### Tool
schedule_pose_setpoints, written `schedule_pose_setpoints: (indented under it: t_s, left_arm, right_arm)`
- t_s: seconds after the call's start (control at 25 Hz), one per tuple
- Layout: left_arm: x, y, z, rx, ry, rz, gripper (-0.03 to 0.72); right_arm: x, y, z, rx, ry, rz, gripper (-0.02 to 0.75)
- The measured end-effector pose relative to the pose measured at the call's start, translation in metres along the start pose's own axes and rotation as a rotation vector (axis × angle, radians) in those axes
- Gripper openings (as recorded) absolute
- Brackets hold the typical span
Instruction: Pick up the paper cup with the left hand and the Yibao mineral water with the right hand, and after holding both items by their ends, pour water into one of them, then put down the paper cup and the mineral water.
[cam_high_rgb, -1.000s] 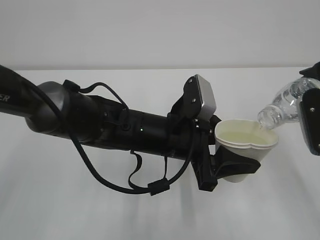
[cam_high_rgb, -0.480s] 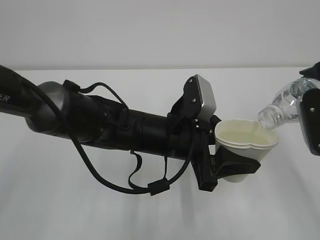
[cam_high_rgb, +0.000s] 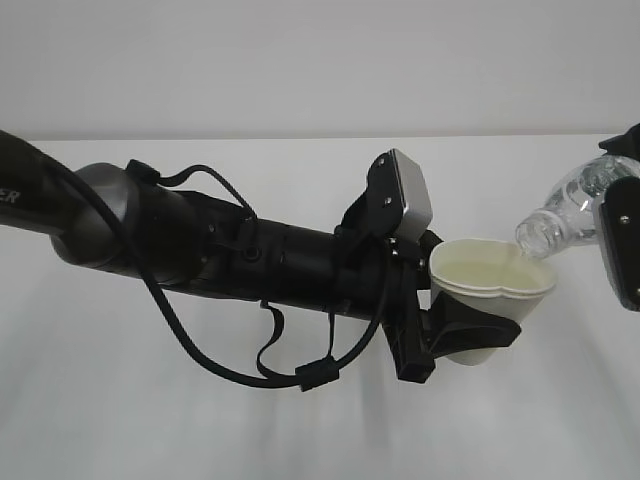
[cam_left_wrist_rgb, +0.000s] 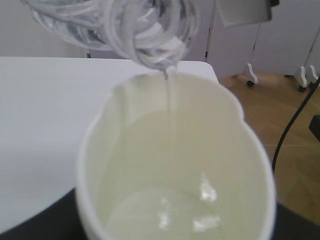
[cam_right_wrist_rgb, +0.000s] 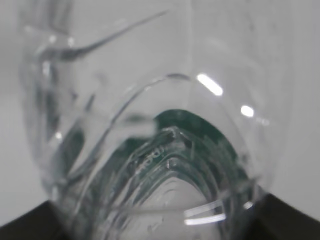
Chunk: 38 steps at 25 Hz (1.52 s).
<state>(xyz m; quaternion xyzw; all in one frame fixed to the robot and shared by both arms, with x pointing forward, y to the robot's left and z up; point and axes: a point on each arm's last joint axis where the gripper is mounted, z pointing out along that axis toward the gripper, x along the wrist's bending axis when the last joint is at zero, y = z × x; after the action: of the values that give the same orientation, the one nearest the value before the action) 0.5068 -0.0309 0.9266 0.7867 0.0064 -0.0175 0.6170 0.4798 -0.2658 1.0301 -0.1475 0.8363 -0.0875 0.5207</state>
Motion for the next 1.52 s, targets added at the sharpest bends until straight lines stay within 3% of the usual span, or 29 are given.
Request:
schedule_pose_setpoints:
  t_s: [0.64, 1.52]
  left_arm:
    - [0.0001, -0.0007, 0.0002, 0.001, 0.0, -0.001, 0.414]
    - [0.0014, 0.0003, 0.0002, -0.009, 0.015, -0.015, 0.414]
  right_arm:
    - [0.0, 0.0, 0.0, 0.0, 0.0, 0.026, 0.456]
    - [0.0, 0.0001, 0.0, -0.001, 0.0, 0.251, 0.456]
